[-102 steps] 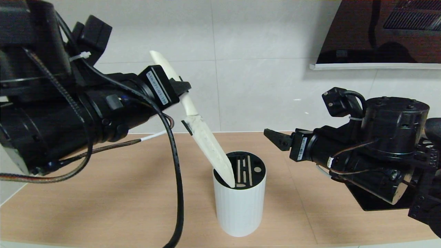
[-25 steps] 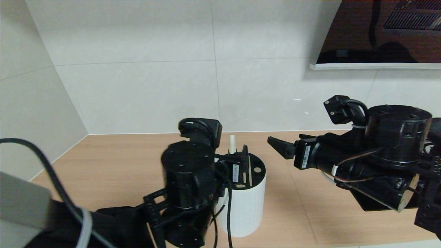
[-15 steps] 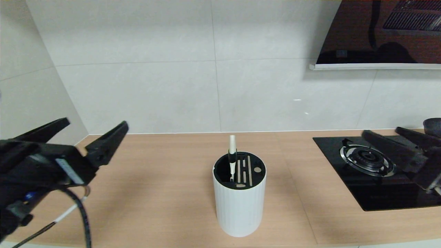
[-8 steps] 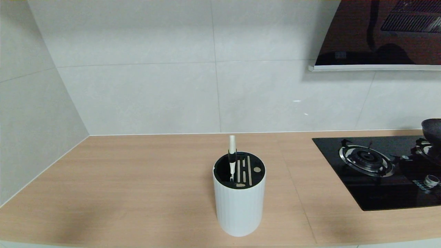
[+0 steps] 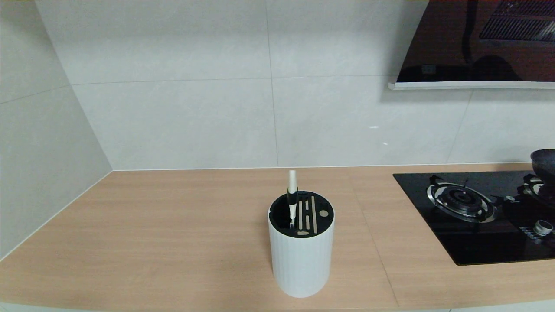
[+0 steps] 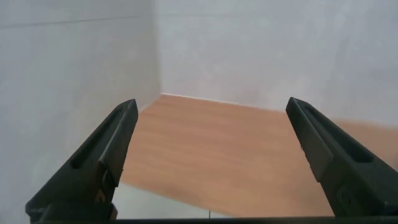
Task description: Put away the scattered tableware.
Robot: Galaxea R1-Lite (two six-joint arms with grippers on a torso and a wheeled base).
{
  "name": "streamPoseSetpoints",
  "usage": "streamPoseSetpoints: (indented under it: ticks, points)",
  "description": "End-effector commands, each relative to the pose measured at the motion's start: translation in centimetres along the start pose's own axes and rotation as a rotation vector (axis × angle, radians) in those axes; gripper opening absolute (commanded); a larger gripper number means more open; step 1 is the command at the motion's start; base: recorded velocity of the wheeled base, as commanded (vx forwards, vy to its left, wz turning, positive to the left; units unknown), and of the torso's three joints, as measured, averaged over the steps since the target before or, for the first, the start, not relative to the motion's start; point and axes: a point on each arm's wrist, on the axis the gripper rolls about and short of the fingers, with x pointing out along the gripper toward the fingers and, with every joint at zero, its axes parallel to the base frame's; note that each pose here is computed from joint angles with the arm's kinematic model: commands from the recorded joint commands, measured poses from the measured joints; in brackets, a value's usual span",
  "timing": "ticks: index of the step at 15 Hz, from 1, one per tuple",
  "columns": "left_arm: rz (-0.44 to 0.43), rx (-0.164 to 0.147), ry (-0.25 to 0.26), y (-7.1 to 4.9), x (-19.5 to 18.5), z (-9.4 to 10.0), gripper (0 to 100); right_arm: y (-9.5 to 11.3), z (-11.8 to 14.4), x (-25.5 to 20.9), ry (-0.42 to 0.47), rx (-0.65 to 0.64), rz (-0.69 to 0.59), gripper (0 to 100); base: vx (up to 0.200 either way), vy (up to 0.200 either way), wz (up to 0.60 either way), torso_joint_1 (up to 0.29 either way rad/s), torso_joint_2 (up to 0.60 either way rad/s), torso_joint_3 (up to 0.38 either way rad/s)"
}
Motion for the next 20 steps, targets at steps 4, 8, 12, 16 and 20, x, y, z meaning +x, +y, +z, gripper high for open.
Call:
streamPoseSetpoints:
  ticks: [4,8,12,16,20]
  points:
    - [-0.009,0.03,0.127,-0.6,-0.4,-5.6,100,0.0,-5.8,0.0,0.134,-0.067,-0.016,100,0.0,0.0,0.0,0.0,0.0,0.0]
    - [-0.074,0.032,0.212,-1.3,0.3,-9.0,100,0.0,-9.3,0.3,0.242,-0.1,0.004,100,0.0,0.0,0.0,0.0,0.0,0.0]
    - [-0.167,0.012,0.204,-1.8,0.8,-11.3,100,0.1,-10.0,0.3,0.265,-0.086,0.063,100,0.0,0.0,0.0,0.0,0.0,0.0]
    - [-0.281,-0.04,0.215,-2.1,0.7,-11.4,100,0.2,-10.3,0.2,0.303,-0.055,0.096,100,0.0,0.0,0.0,0.0,0.0,0.0]
    - [-0.424,0.062,0.239,-2.4,0.6,-11.7,100,0.2,-10.4,0.2,0.305,-0.053,0.097,100,0.0,0.0,0.0,0.0,0.0,0.0]
